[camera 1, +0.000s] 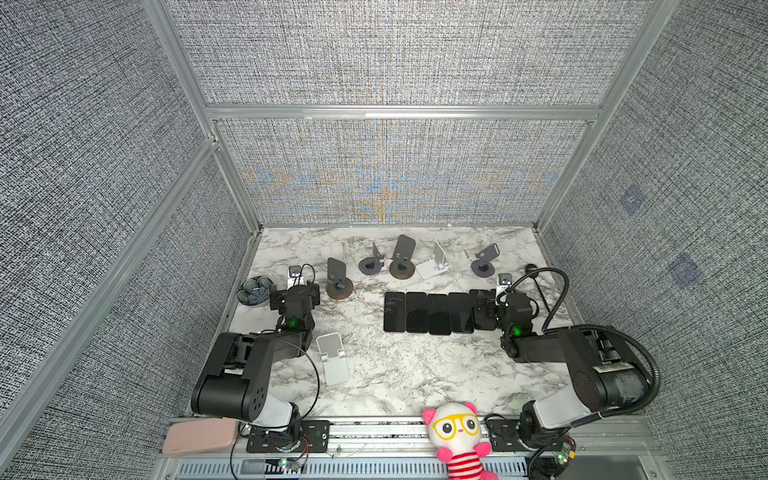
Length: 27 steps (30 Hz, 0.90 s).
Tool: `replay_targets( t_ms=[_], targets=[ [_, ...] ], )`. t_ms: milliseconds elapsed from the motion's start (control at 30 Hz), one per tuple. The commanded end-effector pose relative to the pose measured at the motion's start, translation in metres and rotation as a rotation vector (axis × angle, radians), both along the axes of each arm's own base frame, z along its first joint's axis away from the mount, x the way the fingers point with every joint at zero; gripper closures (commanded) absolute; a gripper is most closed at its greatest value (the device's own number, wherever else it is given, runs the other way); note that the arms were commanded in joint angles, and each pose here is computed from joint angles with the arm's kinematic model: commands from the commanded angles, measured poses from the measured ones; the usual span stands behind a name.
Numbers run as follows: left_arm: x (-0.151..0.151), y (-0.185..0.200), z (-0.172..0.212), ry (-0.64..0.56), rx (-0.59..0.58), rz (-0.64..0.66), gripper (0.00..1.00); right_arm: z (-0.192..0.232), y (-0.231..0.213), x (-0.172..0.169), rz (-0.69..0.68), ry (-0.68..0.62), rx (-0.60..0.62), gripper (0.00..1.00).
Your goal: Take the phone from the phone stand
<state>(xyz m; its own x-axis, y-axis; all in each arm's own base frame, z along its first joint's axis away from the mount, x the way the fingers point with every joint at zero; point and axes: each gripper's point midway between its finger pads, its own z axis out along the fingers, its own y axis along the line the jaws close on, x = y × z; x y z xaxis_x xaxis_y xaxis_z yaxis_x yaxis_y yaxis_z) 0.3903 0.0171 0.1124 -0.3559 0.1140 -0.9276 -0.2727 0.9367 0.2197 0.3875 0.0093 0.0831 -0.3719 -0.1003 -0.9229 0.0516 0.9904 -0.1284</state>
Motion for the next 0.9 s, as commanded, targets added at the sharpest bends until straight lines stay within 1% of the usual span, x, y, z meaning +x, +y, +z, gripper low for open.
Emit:
replay_targets(
  t_ms=[0, 67, 133, 233, 267, 300, 367, 467, 600, 867],
  targets=[
    [-0.003, -0.002, 0.007, -0.057, -0.016, -0.023, 0.01, 0.009, 0.002, 0.004, 0.004, -0.042, 0.017, 0.01],
    [-0.007, -0.002, 0.009, -0.084, -0.021, -0.024, 0.01, 0.009, 0.002, 0.004, 0.003, -0.042, 0.017, 0.01],
    [-0.004, -0.001, 0.007, -0.076, -0.044, -0.04, 0.01, 0.009, 0.002, 0.004, 0.003, -0.04, 0.017, 0.01],
    [-0.001, 0.007, 0.0, -0.049, -0.128, -0.058, 0.01, 0.009, 0.002, 0.004, 0.004, -0.042, 0.017, 0.01],
    [-0.004, 0.012, -0.007, -0.046, -0.189, -0.059, 0.01, 0.009, 0.002, 0.004, 0.003, -0.042, 0.018, 0.01],
    [-0.002, 0.01, -0.013, -0.03, -0.168, -0.092, 0.01, 0.01, 0.001, 0.004, 0.003, -0.043, 0.017, 0.01],
    [-0.001, 0.006, -0.009, -0.084, -0.149, -0.123, 0.01, 0.01, 0.001, 0.004, 0.002, -0.043, 0.017, 0.01],
    [-0.002, 0.007, -0.011, -0.052, -0.171, -0.109, 0.01, 0.01, 0.001, 0.004, 0.003, -0.042, 0.017, 0.01],
    [-0.001, 0.006, -0.009, -0.074, -0.156, -0.122, 0.01, 0.01, 0.001, 0.005, 0.002, -0.043, 0.019, 0.01],
    [-0.001, 0.006, -0.01, -0.068, -0.16, -0.122, 0.01, 0.01, 0.002, 0.005, 0.003, -0.041, 0.019, 0.01]
  ],
)
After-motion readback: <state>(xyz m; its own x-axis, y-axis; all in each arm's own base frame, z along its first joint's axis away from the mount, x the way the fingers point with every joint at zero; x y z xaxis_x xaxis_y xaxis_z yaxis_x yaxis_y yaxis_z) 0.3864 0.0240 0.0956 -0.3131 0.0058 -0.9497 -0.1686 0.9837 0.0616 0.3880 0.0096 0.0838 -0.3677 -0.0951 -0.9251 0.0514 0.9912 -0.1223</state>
